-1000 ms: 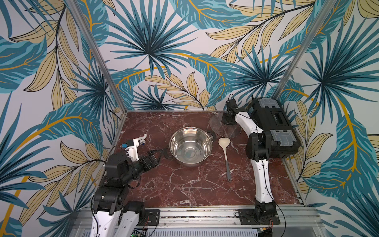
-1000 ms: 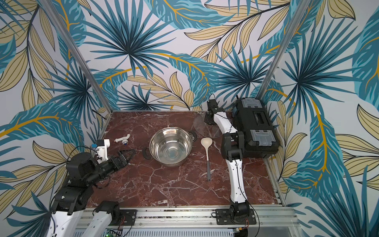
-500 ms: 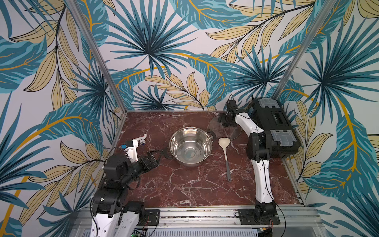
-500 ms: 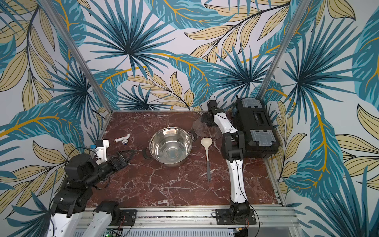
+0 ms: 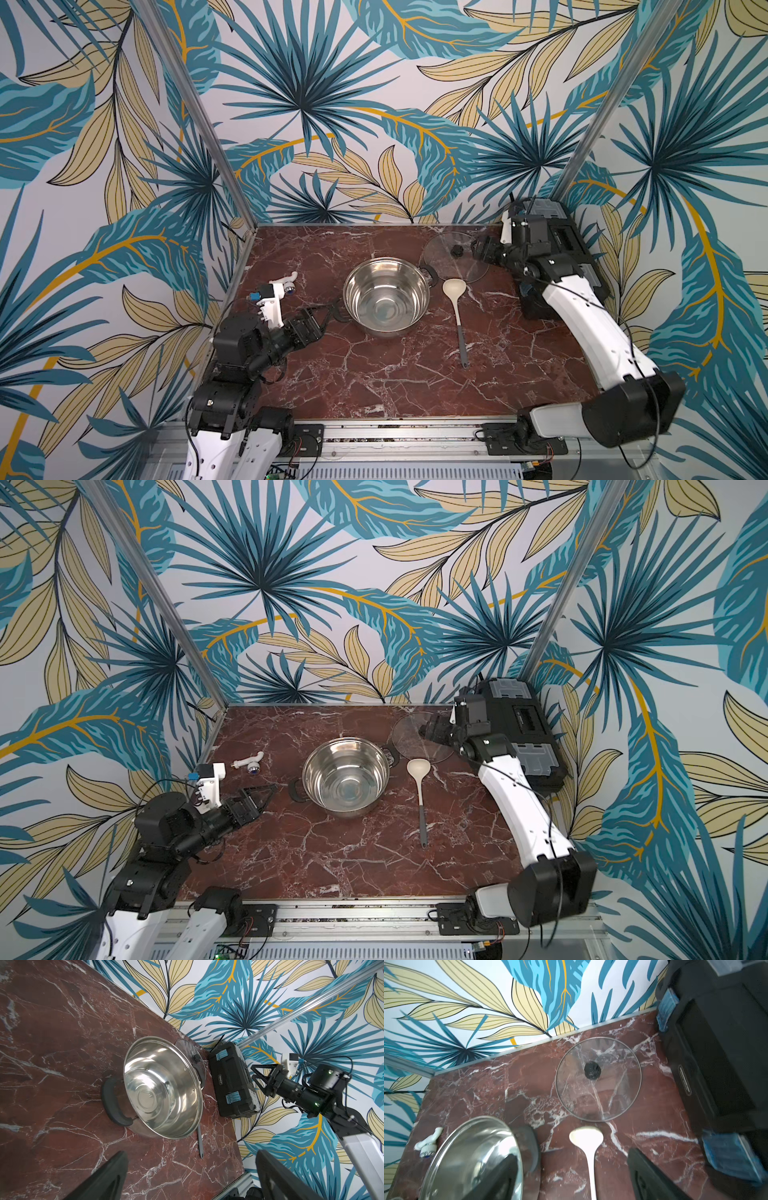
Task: Stir the soup with a spoon
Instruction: Place the lid at the center of the board, then pick up the spoon from the center of the board, then adjust the spoon.
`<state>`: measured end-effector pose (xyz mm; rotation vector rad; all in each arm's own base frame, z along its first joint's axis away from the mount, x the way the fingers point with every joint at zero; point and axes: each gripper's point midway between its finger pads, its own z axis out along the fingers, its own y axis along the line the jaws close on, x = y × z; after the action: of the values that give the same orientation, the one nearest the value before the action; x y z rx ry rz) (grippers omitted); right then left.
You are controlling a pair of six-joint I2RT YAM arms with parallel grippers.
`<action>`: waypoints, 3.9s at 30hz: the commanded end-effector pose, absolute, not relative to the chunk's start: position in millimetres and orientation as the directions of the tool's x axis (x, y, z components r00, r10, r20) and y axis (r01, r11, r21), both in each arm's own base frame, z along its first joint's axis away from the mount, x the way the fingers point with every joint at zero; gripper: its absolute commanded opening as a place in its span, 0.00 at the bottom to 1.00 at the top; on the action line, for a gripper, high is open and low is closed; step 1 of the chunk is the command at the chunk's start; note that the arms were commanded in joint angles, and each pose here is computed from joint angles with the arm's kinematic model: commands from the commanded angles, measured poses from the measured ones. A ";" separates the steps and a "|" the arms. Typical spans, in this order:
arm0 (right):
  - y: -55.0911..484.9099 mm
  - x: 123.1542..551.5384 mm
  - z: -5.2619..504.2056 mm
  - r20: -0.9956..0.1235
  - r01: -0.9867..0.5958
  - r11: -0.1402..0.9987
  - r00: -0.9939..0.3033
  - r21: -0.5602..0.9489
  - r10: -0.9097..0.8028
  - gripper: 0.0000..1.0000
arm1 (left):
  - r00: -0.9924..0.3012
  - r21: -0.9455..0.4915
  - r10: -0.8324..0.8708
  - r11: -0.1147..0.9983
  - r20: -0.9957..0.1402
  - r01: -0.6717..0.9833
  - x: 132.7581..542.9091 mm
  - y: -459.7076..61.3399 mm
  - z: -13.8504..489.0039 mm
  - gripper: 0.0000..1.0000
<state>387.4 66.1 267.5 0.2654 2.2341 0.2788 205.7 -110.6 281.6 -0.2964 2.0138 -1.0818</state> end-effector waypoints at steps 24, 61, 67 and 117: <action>109.9 300.4 49.2 -0.412 0.134 0.976 -0.890 0.169 0.193 0.43 | -0.721 -0.608 -0.206 0.710 -0.661 0.354 195.8 -229.3 206.1 1.00; 114.4 267.3 168.4 -0.461 0.191 0.870 -0.786 0.454 0.412 0.00 | -0.492 -0.562 -0.281 0.516 -0.824 0.646 182.9 -247.3 286.9 1.00; 146.0 268.2 260.6 -0.431 0.109 0.719 -0.734 0.687 0.524 0.00 | -0.336 -0.434 -0.278 0.501 -0.900 0.748 170.9 -263.4 314.5 1.00; 318.6 268.5 378.4 -0.284 -0.108 0.310 -0.742 0.945 0.607 0.00 | -0.148 -0.381 -0.419 0.553 -0.896 0.741 163.0 -242.5 355.2 0.53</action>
<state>266.5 317.3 374.9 0.4372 1.9961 1.4759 166.6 -245.3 341.4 0.3251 1.4287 -0.9937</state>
